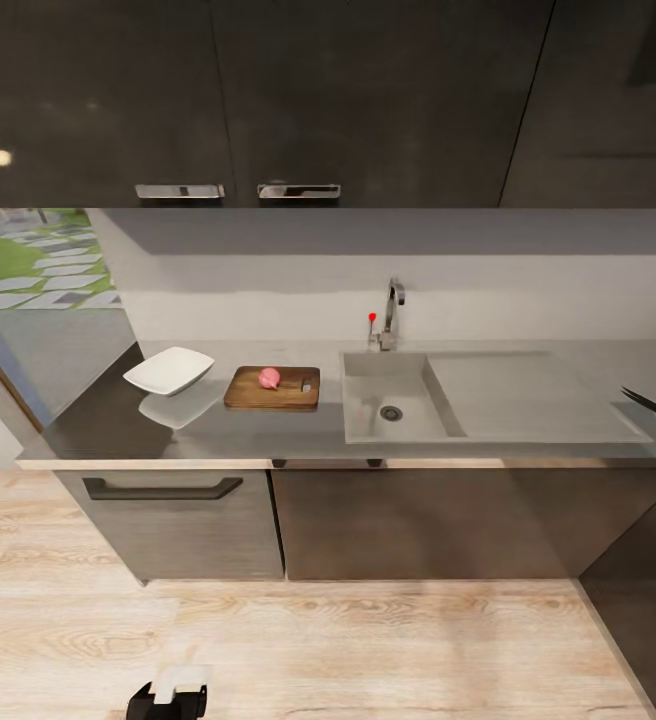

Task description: In the kitchen, take the Vidalia onion out of the sink, dice it on the chopping board with the paring knife, put the diced onion into the bowl on the countertop, then place both the paring knife and the chopping board into the sink.

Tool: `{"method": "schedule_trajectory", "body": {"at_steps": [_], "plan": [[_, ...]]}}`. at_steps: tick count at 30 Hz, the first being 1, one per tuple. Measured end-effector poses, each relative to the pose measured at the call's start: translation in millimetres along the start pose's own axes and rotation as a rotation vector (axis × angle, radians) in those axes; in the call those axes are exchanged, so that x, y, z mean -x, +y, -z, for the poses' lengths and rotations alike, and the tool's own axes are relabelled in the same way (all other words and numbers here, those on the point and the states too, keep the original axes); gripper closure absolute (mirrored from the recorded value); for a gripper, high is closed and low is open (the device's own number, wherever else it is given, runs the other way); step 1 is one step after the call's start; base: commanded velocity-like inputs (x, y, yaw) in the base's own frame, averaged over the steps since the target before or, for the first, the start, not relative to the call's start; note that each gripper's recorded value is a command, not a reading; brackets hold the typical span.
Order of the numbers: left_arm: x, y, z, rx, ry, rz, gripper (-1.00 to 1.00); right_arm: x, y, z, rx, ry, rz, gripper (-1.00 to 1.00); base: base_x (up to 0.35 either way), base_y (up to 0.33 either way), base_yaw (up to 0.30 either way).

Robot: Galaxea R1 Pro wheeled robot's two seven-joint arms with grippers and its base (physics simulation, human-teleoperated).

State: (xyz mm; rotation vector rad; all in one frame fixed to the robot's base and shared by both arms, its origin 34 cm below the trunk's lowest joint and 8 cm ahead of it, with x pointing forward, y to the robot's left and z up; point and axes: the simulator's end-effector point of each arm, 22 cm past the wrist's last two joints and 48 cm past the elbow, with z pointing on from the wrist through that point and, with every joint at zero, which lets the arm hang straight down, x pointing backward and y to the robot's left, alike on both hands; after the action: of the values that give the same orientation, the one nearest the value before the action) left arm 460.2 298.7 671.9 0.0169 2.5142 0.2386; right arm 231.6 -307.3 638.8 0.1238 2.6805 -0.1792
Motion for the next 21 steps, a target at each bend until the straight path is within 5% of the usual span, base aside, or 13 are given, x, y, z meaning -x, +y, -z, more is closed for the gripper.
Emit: {"method": "schedule_trajectory", "body": {"at_steps": [4, 7, 10, 18, 21], "plan": [[1, -9, -0.5, -0.047, 0.000, 0.015, -1.00, 0, 0, 0.0, 0.000, 0.000, 0.000, -1.00, 0.000, 0.000, 0.000], [11, -3, -6.5, -0.059, -0.003, 0.150, -1.00, 0, 0, 0.0, -0.001, 0.000, 0.000, -1.00, 0.000, 0.000, 0.000], [14, -2, -9.7, -0.100, -0.007, 0.231, -1.00, 0, 0, 0.0, 0.000, 0.000, 0.000, -1.00, 0.000, 0.000, 0.000], [15, -18, -8.5, -0.192, -0.020, 0.189, -1.00, 0, 0, 0.0, 0.000, 0.000, 0.000, -1.00, 0.000, 0.000, 0.000], [23, -34, -6.2, -0.239, -0.043, 0.115, -1.00, 0, 0, 0.0, 0.000, 0.000, 0.000, -1.00, 0.000, 0.000, 0.000]]}}
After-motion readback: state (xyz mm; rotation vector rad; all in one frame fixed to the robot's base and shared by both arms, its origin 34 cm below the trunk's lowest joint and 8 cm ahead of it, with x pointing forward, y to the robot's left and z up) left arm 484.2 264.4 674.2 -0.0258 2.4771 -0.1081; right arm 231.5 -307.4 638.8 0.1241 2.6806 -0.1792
